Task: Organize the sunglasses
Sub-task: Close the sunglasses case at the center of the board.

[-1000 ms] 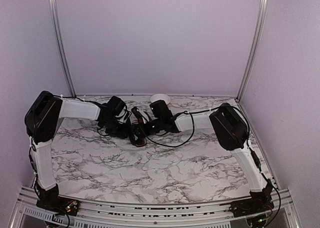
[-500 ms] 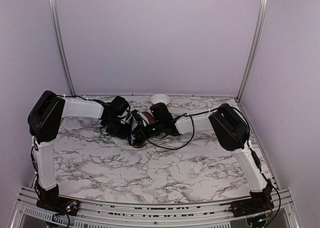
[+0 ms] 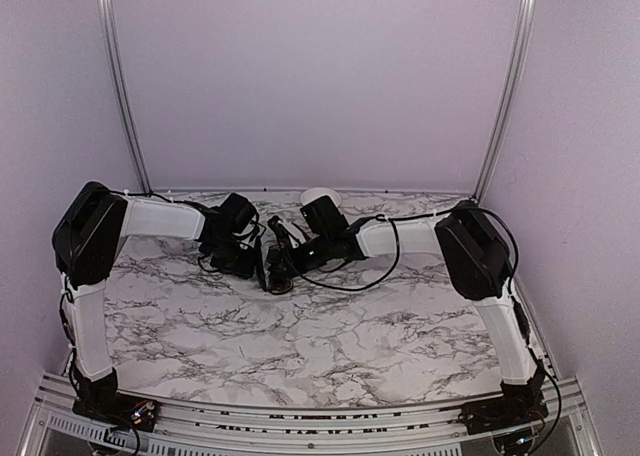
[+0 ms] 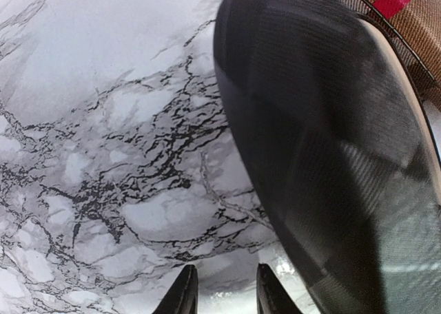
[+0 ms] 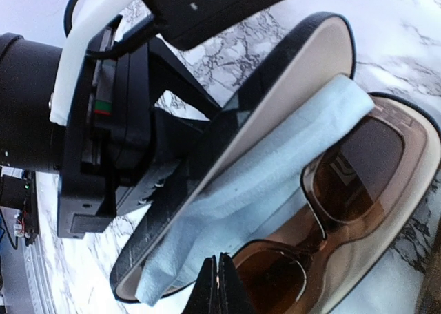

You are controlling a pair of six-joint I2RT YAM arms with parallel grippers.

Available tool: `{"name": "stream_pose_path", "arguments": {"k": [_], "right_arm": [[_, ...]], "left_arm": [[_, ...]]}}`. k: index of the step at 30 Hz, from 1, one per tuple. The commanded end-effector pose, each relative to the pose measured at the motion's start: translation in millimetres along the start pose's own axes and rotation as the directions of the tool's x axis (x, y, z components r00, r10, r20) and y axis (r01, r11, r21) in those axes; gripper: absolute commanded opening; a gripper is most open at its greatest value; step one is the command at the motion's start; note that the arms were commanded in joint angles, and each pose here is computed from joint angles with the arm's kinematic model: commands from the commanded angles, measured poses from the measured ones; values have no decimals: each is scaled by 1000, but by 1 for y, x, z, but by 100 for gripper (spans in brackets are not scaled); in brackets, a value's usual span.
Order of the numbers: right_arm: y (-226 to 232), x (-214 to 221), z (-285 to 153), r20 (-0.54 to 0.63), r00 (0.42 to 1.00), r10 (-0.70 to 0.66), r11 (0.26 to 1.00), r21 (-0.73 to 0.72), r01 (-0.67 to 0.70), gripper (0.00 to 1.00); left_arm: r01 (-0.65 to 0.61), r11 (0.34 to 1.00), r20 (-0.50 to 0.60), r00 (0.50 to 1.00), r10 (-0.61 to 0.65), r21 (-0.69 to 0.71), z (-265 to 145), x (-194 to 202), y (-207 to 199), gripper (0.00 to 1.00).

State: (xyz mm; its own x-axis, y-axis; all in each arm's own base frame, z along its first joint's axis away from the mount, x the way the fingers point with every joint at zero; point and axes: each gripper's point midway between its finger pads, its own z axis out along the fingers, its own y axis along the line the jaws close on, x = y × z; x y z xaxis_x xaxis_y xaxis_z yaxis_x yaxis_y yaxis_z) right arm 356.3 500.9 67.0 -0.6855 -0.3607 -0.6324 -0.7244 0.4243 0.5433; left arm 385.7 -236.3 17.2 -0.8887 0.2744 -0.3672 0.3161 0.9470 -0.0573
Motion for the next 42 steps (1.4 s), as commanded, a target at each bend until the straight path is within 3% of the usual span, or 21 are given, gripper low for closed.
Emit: {"name": "stream_pose_path", "arguments": {"k": [1, 5, 12, 27, 42], "right_arm": [[3, -12, -24, -23, 998, -57, 992, 111, 59, 4], [-13, -14, -39, -26, 998, -63, 976, 206, 67, 5], [-38, -21, -57, 25, 999, -48, 967, 252, 40, 5], [-69, 12, -11, -55, 998, -22, 962, 269, 36, 4], [-10, -18, 9, 37, 996, -78, 993, 88, 74, 3]], "left_arm": [[11, 1000, -78, 997, -13, -27, 1, 23, 6, 30], [11, 1000, -64, 998, -13, -27, -4, 19, 6, 30], [7, 1000, -47, 999, -8, -23, -9, 12, 5, 30], [-13, 999, -50, 999, 11, -34, -13, 1, 2, 29], [-102, 990, -121, 989, 89, -101, 3, -4, -15, 27]]}}
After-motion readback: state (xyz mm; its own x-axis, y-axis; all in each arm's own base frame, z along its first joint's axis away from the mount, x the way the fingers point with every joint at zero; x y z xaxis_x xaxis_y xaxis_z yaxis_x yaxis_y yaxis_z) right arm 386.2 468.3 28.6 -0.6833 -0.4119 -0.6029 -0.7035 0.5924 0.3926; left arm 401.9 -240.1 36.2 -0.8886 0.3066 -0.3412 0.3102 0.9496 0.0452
